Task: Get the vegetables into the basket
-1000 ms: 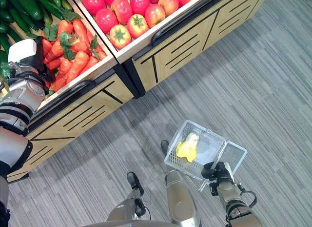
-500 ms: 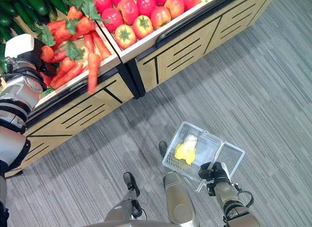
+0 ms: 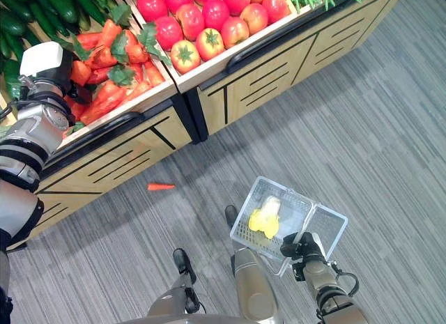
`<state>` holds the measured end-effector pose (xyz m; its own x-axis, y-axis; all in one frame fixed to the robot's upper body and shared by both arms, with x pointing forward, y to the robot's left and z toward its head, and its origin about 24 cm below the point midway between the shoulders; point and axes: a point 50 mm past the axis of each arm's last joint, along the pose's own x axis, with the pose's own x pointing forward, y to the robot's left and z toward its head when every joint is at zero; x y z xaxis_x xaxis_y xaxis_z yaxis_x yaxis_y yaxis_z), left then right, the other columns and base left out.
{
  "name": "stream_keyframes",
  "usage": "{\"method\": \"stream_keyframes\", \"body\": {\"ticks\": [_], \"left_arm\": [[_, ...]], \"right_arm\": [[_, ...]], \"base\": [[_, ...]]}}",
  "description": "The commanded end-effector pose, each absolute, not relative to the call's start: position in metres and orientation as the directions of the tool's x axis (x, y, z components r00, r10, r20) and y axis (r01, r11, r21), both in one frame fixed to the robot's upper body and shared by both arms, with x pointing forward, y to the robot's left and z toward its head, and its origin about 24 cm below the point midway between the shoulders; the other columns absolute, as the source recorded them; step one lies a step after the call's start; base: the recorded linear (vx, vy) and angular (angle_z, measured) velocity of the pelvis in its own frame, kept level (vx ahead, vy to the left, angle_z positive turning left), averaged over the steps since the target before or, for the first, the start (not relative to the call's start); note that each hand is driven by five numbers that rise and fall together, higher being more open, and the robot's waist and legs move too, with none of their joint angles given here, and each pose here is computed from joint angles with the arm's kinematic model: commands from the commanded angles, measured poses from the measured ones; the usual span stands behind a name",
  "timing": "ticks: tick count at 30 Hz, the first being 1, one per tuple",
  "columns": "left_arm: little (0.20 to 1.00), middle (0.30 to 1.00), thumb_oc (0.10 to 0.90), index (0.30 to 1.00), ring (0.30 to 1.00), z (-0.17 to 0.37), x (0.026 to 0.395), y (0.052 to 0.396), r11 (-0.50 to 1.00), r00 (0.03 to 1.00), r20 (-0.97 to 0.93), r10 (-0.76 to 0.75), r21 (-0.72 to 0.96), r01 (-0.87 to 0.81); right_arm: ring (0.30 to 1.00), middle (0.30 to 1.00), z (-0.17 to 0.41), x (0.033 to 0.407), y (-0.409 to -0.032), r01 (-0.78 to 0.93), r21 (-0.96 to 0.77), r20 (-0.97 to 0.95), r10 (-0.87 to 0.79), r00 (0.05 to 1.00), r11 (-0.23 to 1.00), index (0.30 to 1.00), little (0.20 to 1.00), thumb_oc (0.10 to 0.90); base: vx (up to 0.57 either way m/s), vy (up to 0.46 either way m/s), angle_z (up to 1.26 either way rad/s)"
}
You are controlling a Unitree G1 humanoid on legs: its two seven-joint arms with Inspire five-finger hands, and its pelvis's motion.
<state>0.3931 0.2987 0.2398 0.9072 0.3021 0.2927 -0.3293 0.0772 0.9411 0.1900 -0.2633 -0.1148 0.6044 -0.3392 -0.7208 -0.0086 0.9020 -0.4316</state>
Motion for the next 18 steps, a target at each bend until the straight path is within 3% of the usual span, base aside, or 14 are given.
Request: {"method": "stream_keyframes", "body": {"ticks": [1,11,17,18], "left_arm": [[0.300,0.300,0.400,0.300,0.300,0.296,0.377,0.320,-0.112,0.814,0.494,0.307,0.868,-0.484],[0.300,0.300,0.400,0.300,0.300,0.297,0.377,0.309,-0.218,0.867,0.462,0.187,0.880,-0.422],[0.300,0.300,0.400,0.300,0.300,0.284,0.372,0.302,-0.157,0.888,0.439,0.135,0.895,-0.418],[0.300,0.300,0.400,0.300,0.300,0.276,0.371,0.299,-0.091,0.885,0.447,0.132,0.894,-0.438]], "right_arm": [[0.300,0.300,-0.135,0.123,-0.288,-0.108,-0.487,-0.810,-0.401,0.428,0.867,0.300,0.300,0.400],[0.300,0.300,-0.140,0.098,-0.298,-0.161,-0.479,-0.849,-0.409,0.335,0.863,0.300,0.300,0.400],[0.300,0.300,-0.143,0.085,-0.299,-0.185,-0.468,-0.869,-0.412,0.276,0.864,0.300,0.300,0.400],[0.300,0.300,-0.144,0.083,-0.297,-0.189,-0.462,-0.873,-0.408,0.267,0.866,0.300,0.300,0.400]], "base": [[0.05,0.016,0.13],[0.03,0.035,0.16],[0.00,0.029,0.05],[-0.02,0.019,0.18]]}}
